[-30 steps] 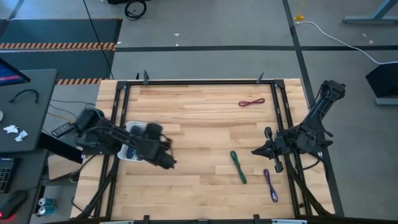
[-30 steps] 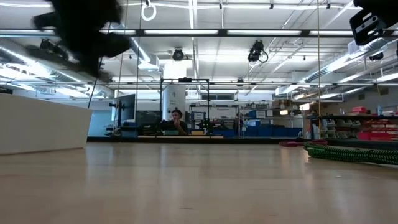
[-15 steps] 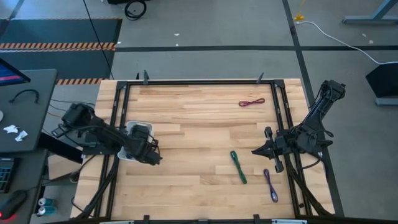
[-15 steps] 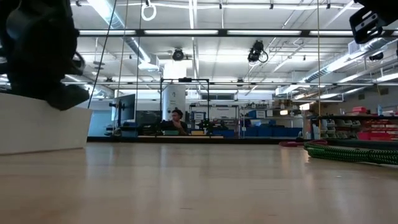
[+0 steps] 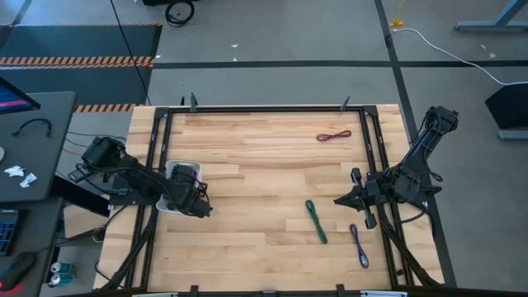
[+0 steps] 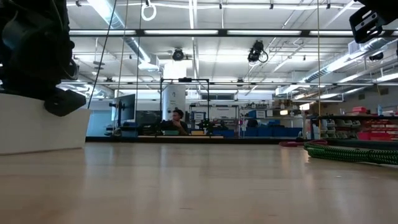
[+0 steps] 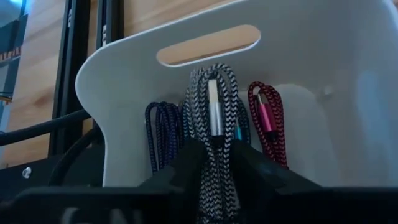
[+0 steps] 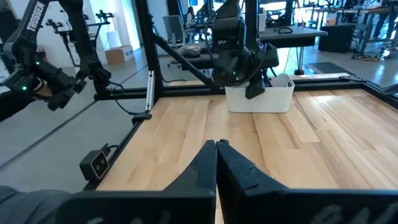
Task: Pick and place USB-C Cables
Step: Put the gray charger cable into the white bin, then put the green charger cable into the white bin
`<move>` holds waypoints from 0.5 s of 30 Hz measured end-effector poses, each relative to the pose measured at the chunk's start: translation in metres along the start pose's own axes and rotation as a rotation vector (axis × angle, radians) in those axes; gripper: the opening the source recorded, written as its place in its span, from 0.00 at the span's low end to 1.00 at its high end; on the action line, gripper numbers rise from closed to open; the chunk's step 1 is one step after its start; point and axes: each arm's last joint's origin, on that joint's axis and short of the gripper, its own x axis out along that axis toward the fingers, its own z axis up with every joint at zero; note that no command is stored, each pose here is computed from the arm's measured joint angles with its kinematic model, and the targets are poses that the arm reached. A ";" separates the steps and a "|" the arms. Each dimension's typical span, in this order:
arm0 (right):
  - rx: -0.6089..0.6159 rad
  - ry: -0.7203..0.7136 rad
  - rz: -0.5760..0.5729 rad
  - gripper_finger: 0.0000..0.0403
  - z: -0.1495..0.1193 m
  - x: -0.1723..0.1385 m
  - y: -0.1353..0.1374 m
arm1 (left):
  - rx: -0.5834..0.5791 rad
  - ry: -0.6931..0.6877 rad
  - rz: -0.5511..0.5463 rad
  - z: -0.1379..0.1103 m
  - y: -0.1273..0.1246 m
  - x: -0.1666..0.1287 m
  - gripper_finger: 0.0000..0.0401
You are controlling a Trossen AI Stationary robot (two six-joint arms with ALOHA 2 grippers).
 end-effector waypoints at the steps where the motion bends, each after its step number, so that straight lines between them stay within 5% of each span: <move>1: 0.000 0.000 0.000 0.01 0.000 0.000 0.000 | 0.006 0.009 0.003 0.000 0.000 0.000 0.27; 6: 0.000 0.000 0.000 0.01 0.000 0.000 0.000 | 0.046 0.070 0.008 0.010 0.005 -0.018 0.43; 11: 0.000 0.000 0.000 0.01 0.000 0.000 0.000 | 0.066 0.042 0.010 0.038 0.009 -0.067 0.53; 15: 0.000 0.000 0.000 0.01 0.000 0.000 0.000 | 0.056 -0.050 -0.138 0.059 0.002 -0.105 0.55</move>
